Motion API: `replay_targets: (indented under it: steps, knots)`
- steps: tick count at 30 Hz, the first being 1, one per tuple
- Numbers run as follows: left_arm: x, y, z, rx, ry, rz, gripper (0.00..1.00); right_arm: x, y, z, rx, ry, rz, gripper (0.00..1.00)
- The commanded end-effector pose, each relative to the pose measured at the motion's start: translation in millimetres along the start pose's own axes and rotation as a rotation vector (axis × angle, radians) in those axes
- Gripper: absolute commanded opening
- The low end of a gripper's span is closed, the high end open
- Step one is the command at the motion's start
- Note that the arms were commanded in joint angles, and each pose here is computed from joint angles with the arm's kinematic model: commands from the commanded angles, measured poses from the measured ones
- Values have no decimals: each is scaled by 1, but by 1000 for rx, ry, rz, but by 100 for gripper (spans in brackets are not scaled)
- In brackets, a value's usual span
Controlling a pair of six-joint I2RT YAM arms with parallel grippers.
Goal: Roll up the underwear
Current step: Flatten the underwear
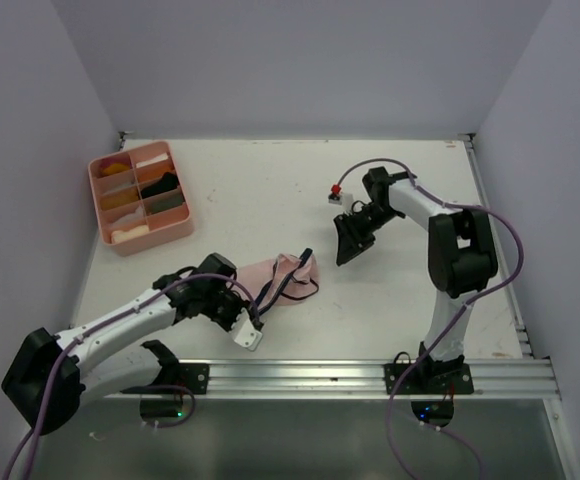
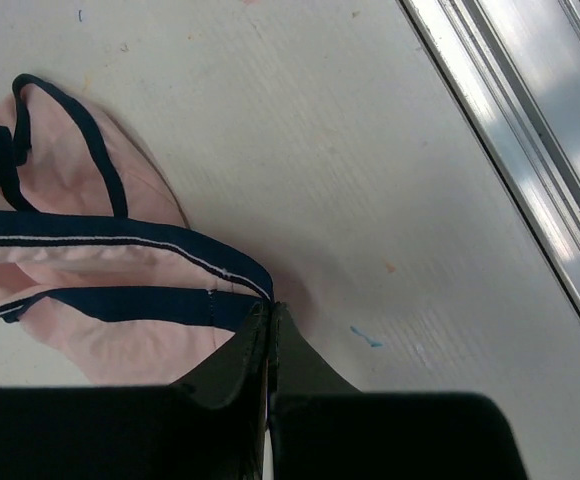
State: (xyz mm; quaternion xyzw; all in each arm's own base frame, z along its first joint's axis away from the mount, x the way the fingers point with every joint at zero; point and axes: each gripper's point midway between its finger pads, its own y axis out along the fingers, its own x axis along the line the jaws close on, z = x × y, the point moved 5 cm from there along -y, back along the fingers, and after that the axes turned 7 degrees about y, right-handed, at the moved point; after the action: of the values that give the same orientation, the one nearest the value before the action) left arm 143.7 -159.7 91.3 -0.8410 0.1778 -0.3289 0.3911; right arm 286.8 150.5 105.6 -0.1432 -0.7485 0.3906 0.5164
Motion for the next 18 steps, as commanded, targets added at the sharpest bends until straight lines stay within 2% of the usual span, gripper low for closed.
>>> replay_targets:
  steps: [1, 3, 6, 8, 11, 18]
  knots:
    - [-4, 1, -5, -32, 62, -5, 0, 16, -2, -33, -129, -19, 42, 38]
    - [-6, 4, -2, -23, 63, 0, 0, 23, -1, -51, -167, -2, 42, 39]
    - [-2, 6, 0, -11, 25, 9, 0, 37, 3, -59, -158, 4, 14, 42]
    - [1, 7, 0, -11, 19, 9, 0, 47, 2, -56, -149, 26, -6, 48]
    - [4, 7, 0, -15, 27, -12, 0, 52, -2, -55, -170, 71, 20, 54]
    - [3, 8, 0, -11, 10, -18, 0, 69, 12, -52, -119, 85, 112, 53]
